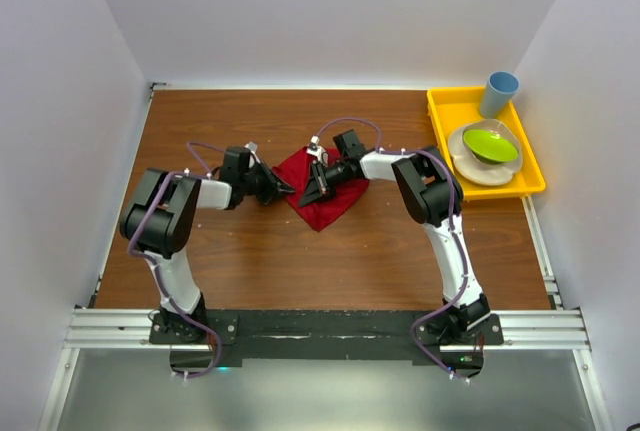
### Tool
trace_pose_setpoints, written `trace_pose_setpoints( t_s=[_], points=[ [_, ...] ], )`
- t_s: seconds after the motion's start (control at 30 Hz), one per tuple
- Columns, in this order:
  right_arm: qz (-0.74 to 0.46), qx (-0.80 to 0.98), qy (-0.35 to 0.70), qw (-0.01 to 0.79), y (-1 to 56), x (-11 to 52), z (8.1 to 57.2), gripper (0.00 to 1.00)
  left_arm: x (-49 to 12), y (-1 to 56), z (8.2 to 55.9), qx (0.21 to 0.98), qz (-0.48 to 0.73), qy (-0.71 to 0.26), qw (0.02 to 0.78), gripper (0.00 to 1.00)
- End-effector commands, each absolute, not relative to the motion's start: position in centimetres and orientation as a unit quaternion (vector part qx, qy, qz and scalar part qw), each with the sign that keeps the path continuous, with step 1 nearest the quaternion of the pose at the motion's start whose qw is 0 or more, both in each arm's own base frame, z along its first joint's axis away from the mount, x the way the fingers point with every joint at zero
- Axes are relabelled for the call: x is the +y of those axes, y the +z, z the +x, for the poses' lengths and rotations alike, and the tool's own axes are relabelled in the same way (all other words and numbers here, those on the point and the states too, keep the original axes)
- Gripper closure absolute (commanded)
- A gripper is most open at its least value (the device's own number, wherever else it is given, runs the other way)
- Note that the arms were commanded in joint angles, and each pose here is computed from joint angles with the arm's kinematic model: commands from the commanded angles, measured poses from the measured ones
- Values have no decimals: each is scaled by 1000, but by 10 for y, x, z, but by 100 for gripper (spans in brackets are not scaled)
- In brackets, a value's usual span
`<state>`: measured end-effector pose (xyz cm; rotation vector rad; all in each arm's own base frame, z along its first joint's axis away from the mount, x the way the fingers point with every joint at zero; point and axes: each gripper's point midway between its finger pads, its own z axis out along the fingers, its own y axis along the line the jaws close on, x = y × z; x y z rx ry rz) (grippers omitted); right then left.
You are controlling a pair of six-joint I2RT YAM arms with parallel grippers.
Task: Fold the napkin, place the utensils inside, and roll it up
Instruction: Roll the napkin with the utensil
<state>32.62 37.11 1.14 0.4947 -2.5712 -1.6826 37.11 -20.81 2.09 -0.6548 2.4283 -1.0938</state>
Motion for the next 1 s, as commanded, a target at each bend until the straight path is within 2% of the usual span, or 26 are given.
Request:
trace_pose_setpoints(
  t_s=[0.0,0.03,0.17,0.3,0.53,0.77,0.97],
  points=[
    [126,-908,-398,34,-78,335,309,100,-198,-28,351,889,-256,-342,164,100],
    [129,-910,-392,35,-73,333,309,100,-195,-36,343,895,-260,-330,148,100],
    [143,-917,-372,9,-52,333,323,89,-183,-62,322,912,-262,-289,123,100],
    [162,-931,-328,-7,-33,326,333,71,-174,-82,296,922,-264,-264,96,100],
    [205,-944,-257,-39,5,316,354,50,-169,-93,282,926,-271,-249,80,100],
    [262,-948,-164,-80,43,297,349,36,-171,-92,286,926,-272,-250,76,100],
    [304,-938,-131,-100,56,304,326,33,-174,-89,291,925,-274,-253,71,100]
  ],
)
